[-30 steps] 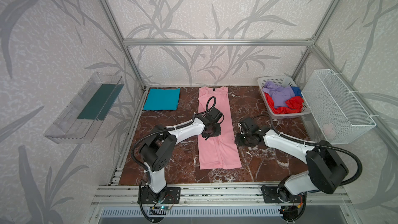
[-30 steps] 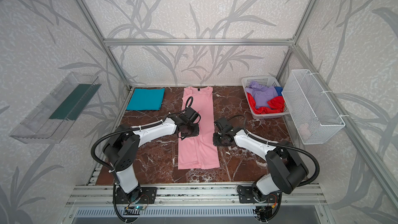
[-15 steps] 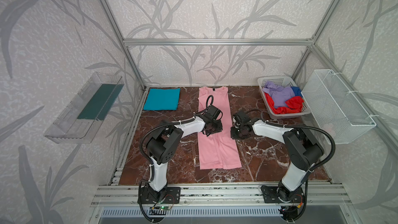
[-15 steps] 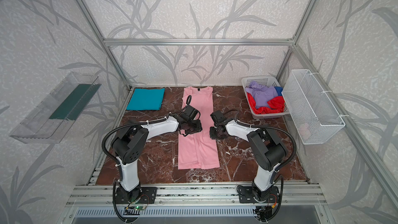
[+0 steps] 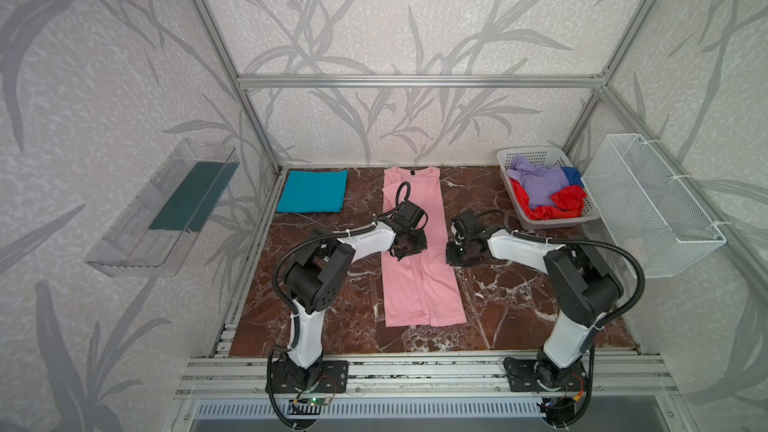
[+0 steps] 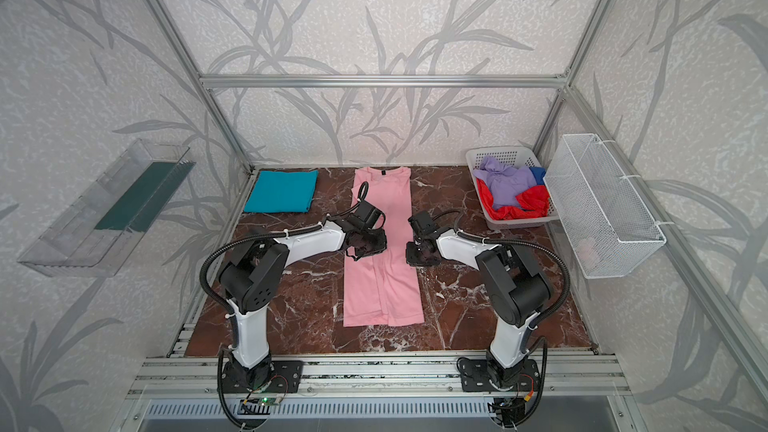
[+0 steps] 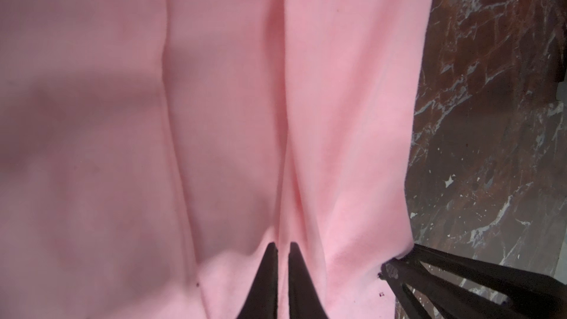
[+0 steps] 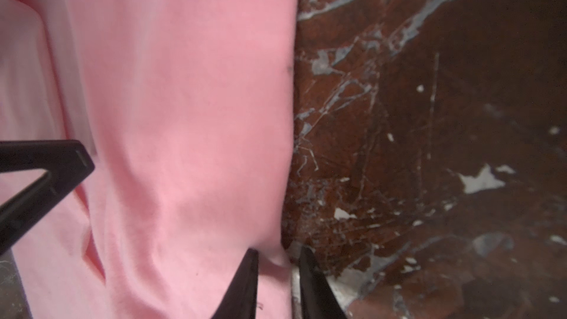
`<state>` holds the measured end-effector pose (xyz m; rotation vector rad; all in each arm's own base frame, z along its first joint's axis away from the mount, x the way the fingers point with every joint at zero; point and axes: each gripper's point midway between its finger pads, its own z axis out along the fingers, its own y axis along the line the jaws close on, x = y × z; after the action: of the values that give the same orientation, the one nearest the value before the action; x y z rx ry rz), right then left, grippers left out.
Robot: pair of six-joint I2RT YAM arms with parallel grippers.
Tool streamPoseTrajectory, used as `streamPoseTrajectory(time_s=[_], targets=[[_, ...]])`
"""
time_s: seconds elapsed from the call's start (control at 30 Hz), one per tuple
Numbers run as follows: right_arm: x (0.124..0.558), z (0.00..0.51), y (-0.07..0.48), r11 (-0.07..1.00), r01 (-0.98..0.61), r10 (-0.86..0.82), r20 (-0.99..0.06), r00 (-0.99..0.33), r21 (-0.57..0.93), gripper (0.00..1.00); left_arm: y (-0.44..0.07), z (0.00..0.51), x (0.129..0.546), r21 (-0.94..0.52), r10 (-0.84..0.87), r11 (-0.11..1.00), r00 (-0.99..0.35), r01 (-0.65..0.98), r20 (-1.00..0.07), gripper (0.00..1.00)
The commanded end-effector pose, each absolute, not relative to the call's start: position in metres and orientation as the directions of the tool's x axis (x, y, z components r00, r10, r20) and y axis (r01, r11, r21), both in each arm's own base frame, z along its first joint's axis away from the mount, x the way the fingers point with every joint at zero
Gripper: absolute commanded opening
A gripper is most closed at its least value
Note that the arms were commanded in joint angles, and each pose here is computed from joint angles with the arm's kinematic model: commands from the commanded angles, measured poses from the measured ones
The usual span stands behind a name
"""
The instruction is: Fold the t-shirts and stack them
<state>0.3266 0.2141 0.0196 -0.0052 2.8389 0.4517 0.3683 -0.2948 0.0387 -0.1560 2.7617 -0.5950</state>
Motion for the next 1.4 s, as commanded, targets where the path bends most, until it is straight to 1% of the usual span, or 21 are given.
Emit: streamPoseTrajectory(time_s=[0.0,0.07,0.27,0.37,0.4,0.5,0.53,0.87,1.1,1.3,1.33,1.37], targets=[[0.323,0.010,0.210,0.956,-0.045,0.028,-0.242,-0.970,0.290,0.26,-0.293,0.038,0.376,-0.390,-0.159,0.920,-0.943,-0.035,-0.292,0.16],[0.323,0.009,0.208,0.957,-0.043,0.028,-0.241,-0.970,0.287,0.26,-0.295,0.035,0.379,-0.389,-0.156,0.920,-0.945,-0.033,-0.288,0.18],[0.323,0.008,0.208,0.957,-0.039,0.032,-0.239,-0.971,0.289,0.26,-0.302,0.026,0.381,-0.389,-0.141,0.921,-0.955,-0.029,-0.262,0.18],[0.323,0.008,0.208,0.956,-0.038,0.034,-0.238,-0.971,0.290,0.26,-0.302,0.027,0.383,-0.379,-0.134,0.925,-0.954,-0.024,-0.267,0.18],[0.324,0.008,0.208,0.956,-0.038,0.034,-0.240,-0.970,0.291,0.26,-0.302,0.028,0.384,-0.378,-0.133,0.926,-0.954,-0.022,-0.270,0.16],[0.324,0.008,0.206,0.959,-0.037,0.033,-0.242,-0.970,0.282,0.26,-0.300,0.033,0.385,-0.370,-0.132,0.929,-0.951,-0.020,-0.280,0.03],[0.324,0.007,0.205,0.959,-0.034,0.036,-0.242,-0.970,0.281,0.26,-0.299,0.035,0.386,-0.369,-0.133,0.929,-0.949,-0.020,-0.284,0.00],[0.320,0.000,0.192,0.966,0.011,0.071,-0.227,-0.971,0.257,0.23,-0.281,0.058,0.382,-0.337,-0.135,0.941,-0.935,-0.018,-0.329,0.00],[0.318,-0.002,0.188,0.967,0.018,0.076,-0.222,-0.972,0.252,0.22,-0.262,0.042,0.373,-0.312,-0.158,0.948,-0.938,-0.058,-0.308,0.00],[0.318,-0.002,0.188,0.967,0.022,0.079,-0.216,-0.973,0.255,0.22,-0.262,0.021,0.372,-0.310,-0.160,0.948,-0.948,-0.071,-0.273,0.00],[0.318,-0.002,0.189,0.966,0.022,0.080,-0.216,-0.973,0.257,0.22,-0.263,0.019,0.373,-0.312,-0.161,0.947,-0.949,-0.073,-0.269,0.02],[0.318,-0.002,0.188,0.966,0.023,0.081,-0.216,-0.973,0.257,0.22,-0.264,0.017,0.373,-0.317,-0.162,0.946,-0.951,-0.073,-0.265,0.08]])
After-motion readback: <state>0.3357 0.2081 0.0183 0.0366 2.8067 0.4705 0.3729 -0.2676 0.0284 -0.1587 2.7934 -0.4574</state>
